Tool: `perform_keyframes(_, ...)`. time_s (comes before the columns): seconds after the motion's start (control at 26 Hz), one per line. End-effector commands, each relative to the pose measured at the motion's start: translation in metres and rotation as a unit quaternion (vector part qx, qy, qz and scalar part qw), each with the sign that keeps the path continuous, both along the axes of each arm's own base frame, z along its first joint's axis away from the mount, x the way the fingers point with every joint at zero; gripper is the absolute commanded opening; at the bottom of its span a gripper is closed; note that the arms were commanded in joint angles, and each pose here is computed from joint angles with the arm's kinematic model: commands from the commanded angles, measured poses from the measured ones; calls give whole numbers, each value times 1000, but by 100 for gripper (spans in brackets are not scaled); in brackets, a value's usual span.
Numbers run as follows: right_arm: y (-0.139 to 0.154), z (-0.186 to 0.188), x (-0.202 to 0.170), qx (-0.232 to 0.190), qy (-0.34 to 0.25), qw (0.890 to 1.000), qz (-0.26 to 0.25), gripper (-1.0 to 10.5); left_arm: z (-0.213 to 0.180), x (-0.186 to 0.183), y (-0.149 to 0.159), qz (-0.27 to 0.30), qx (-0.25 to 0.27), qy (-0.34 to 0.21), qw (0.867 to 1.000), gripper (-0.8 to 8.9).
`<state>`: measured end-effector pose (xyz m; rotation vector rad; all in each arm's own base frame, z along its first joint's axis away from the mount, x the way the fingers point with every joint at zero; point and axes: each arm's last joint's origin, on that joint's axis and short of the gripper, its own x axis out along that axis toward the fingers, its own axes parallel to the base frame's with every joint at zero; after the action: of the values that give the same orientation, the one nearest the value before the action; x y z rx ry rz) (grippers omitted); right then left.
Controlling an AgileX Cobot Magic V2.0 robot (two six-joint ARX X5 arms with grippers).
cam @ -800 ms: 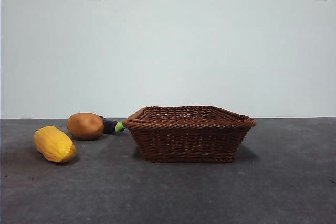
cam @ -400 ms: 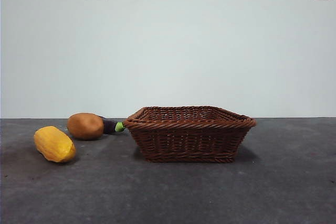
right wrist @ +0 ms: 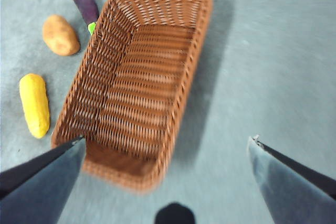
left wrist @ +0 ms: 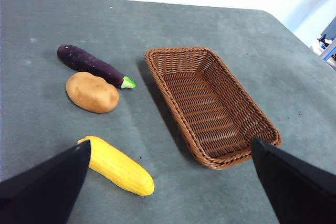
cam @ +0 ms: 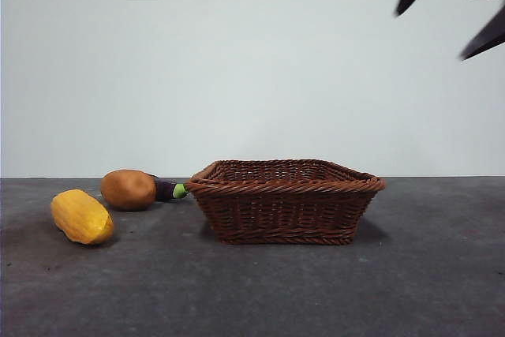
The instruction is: Help me put the vegetables on the table into the basket
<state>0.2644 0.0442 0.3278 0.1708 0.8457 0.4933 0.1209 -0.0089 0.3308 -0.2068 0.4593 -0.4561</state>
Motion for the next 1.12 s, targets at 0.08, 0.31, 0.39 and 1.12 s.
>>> perform_keyframes(0.08,26,-15,45,-18,20,999,19,626,3,-1,0,-4,3,-9,1000,598)
perform_keyframes(0.31,59,-65,105,-45,81,995,37,626,3,-1,0,-4,3,-7,1000,598)
perform_keyframes(0.39,64,-84,117,-51,94,994,38,625,2,-1,0,-4,3,-7,1000,598)
perform_keyframes(1.12,83,-152,142,-70,132,988,49,-12,-1,2,0,-4,2,15,1000,598)
